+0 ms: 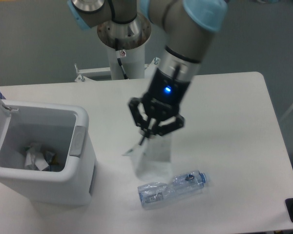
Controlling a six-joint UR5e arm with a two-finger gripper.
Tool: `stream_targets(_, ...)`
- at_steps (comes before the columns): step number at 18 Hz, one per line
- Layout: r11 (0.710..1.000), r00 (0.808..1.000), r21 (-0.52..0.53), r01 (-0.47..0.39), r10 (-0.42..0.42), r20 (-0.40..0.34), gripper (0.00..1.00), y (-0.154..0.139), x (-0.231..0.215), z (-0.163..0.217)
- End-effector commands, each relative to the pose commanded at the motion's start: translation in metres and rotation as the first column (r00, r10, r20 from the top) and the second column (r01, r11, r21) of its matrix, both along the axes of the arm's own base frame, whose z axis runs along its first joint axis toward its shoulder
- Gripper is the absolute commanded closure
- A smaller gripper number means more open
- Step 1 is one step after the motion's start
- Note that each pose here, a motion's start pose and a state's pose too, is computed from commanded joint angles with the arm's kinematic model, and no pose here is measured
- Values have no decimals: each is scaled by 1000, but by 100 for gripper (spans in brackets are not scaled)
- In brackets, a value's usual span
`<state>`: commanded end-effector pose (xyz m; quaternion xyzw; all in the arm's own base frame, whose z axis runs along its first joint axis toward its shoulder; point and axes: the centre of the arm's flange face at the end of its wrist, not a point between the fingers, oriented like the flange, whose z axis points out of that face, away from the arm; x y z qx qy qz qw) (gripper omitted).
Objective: Place the trash in the trash can
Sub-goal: 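Carry the tissue over the white bin and open the gripper, then move the open gripper from the bin to the plastic water bottle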
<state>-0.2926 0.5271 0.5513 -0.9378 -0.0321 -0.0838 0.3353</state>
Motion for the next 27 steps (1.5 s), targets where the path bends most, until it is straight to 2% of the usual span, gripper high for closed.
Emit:
stream_targets(6,996,996,-3,92,-92,10,99,29,74,6)
stream_targets(7,995,995,-2,104,-104,9,92,31,80,5)
stream_targets(9,993,993,7,116,-116,-3,53,33,84,7)
stream_targets(10,993,993,16,120,-120,-11,23,35,87,8)
stream_targets(11,993,993,22,118,-118,-16,0,35,87,8)
stream_targets(19,992,992,30,125,-125,-27,0,37,86,7)
stream_targets(21,991,991,52,126,-123,-51,0,41,82,6)
stream_targets(23,991,991,74,109,-102,-90,0,47,65,-3)
stream_targets(27,999,988,51,3,5,-155,0,46,-6,-36)
